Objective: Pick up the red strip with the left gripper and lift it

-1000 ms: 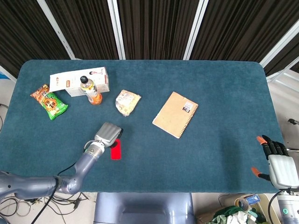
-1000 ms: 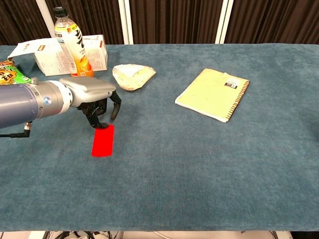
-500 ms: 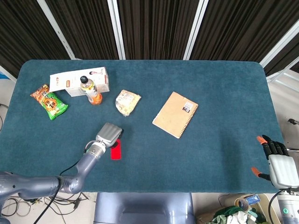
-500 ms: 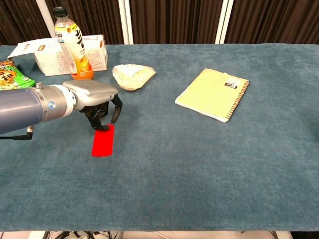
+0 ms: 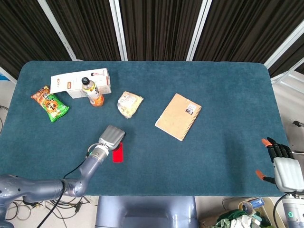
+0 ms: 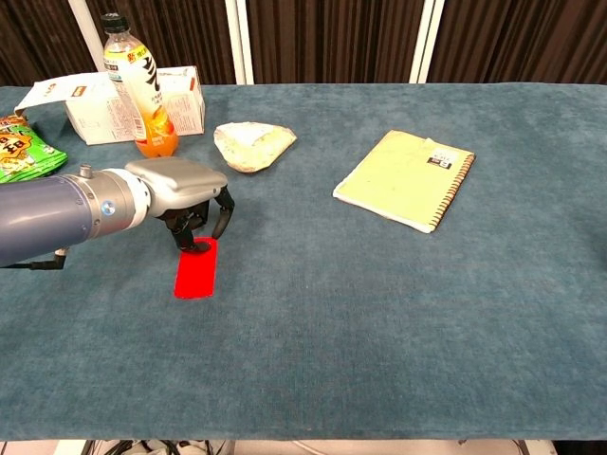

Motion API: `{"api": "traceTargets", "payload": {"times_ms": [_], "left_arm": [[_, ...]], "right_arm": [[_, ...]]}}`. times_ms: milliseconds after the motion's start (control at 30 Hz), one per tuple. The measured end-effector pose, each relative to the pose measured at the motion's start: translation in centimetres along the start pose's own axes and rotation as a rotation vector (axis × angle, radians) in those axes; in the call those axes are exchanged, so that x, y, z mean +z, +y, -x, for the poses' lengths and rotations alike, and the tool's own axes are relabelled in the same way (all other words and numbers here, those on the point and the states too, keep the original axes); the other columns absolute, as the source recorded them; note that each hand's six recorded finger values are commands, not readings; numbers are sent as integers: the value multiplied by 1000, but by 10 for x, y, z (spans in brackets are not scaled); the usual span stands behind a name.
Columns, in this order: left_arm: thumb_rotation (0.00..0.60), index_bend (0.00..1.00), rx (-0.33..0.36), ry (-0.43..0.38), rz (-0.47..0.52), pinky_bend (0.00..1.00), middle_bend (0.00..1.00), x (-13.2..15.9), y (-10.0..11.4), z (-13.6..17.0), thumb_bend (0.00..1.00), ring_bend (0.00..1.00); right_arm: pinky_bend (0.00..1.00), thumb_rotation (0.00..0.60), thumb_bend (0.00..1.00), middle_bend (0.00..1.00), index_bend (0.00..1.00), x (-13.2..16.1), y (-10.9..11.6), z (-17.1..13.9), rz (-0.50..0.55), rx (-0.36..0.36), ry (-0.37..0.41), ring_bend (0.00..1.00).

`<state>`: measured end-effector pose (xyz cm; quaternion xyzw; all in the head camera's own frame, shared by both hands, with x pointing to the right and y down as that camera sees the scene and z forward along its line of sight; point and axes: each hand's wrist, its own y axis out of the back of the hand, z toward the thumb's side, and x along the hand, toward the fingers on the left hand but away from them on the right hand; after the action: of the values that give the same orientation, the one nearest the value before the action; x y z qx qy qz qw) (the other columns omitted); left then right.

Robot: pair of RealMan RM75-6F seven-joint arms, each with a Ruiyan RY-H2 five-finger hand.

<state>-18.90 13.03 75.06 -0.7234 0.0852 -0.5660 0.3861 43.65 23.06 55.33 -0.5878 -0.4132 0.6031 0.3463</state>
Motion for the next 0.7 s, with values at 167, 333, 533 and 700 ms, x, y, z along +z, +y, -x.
{"api": "traceTargets", "payload": {"times_ms": [167,333,533,700], "left_arm": [[600,549,-5,7,-8,758,925,-1,-2,-1,362,816],[600,565,-6,9,-7,758,924,0,-2,-1,363,816],[600,602,-4,9,7,758,927,1,0,0,447,818],[600,618,-10,7,13,758,929,0,0,3,524,819]], "right_arm": [[122,600,34,90,152,1,0,0,2,1,2,150],[122,600,34,90,152,1,0,0,3,-1,4,150],[122,600,34,91,152,2,-1,0,7,2,7,150],[122,600,34,91,152,3,-1,-1,5,2,13,150]]}}
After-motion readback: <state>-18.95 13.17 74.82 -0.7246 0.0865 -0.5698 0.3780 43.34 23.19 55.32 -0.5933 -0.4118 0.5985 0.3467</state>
